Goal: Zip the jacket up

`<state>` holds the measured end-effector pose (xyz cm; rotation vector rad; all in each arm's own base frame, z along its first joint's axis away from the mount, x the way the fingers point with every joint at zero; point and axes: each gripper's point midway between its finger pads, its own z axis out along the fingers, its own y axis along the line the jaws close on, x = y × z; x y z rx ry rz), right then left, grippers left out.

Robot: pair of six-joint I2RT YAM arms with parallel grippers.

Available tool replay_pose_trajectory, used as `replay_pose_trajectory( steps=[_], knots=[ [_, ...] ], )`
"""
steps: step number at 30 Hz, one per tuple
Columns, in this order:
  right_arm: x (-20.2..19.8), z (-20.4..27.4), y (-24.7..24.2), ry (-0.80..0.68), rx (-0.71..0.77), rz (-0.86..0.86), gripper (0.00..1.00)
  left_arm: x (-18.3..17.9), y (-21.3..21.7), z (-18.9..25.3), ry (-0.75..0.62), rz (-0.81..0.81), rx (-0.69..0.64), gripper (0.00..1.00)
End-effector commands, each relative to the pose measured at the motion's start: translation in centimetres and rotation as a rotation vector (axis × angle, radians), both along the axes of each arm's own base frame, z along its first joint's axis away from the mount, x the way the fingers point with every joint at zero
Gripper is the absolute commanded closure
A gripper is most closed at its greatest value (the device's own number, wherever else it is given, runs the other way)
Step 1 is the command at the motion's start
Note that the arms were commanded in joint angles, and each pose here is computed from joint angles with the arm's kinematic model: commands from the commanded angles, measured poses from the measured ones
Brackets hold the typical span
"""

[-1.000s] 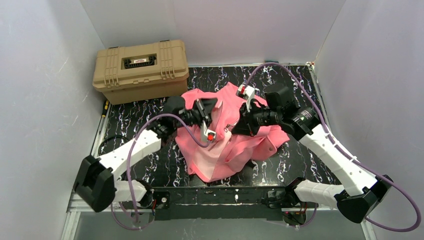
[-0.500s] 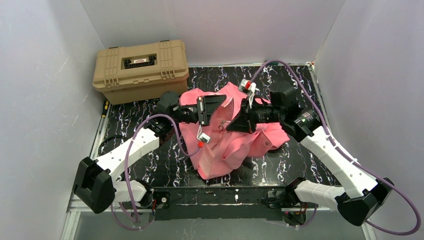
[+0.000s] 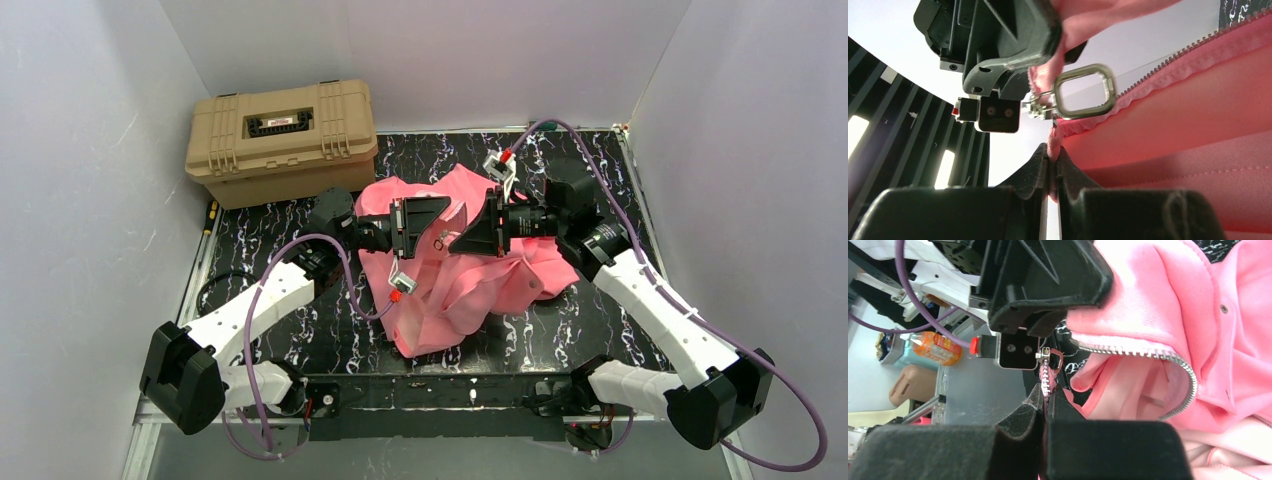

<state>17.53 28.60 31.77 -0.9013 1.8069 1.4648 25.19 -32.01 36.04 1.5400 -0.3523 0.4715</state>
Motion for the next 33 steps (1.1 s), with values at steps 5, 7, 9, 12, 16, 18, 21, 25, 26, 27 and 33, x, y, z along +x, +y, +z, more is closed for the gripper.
replay_pose_trajectory(
  steps=[5,7,9,12,16,18,21,25,26,27,33],
  knots=[
    [-0.7,2.3,0.5,-0.016,0.098,0.053,0.99,-2.3,0.1,3.3,-0.449,-0.026,-0.017,1.0],
    [-0.7,1.9,0.5,0.0,0.093,0.048,0.99,-2.3,0.1,3.3,-0.45,-0.024,-0.013,1.0],
    [-0.6,1.7,0.6,0.008,0.091,0.045,0.99,-2.3,0.1,3.3,-0.454,-0.024,-0.011,1.0],
    [-0.6,1.2,0.6,0.027,0.089,0.042,0.99,-2.2,0.0,3.2,-0.453,-0.023,-0.007,1.0],
    [-0.7,1.4,0.7,0.038,0.109,0.046,0.99,-2.2,-0.1,3.2,-0.457,-0.027,-0.003,1.0],
    [-0.8,1.5,0.7,0.042,0.113,0.048,0.99,-2.3,-0.1,3.2,-0.459,-0.031,-0.003,1.0],
    [-0.9,1.4,0.8,0.065,0.125,0.056,0.99,-2.4,-0.1,3.1,-0.462,-0.034,-0.001,1.0],
    [-0.8,1.8,0.7,0.067,0.146,0.053,0.99,-2.5,0.0,3.0,-0.464,-0.038,0.0,1.0],
    [-0.7,1.8,0.7,0.068,0.148,0.052,0.99,-2.6,0.0,3.0,-0.464,-0.039,0.0,1.0],
    [-0.7,1.8,0.7,0.072,0.147,0.052,0.99,-2.6,0.0,2.9,-0.462,-0.04,0.002,1.0],
    [-0.4,1.4,0.6,0.086,0.147,0.034,0.99,-2.6,0.1,3.0,-0.463,-0.038,0.0,1.0]
  ],
)
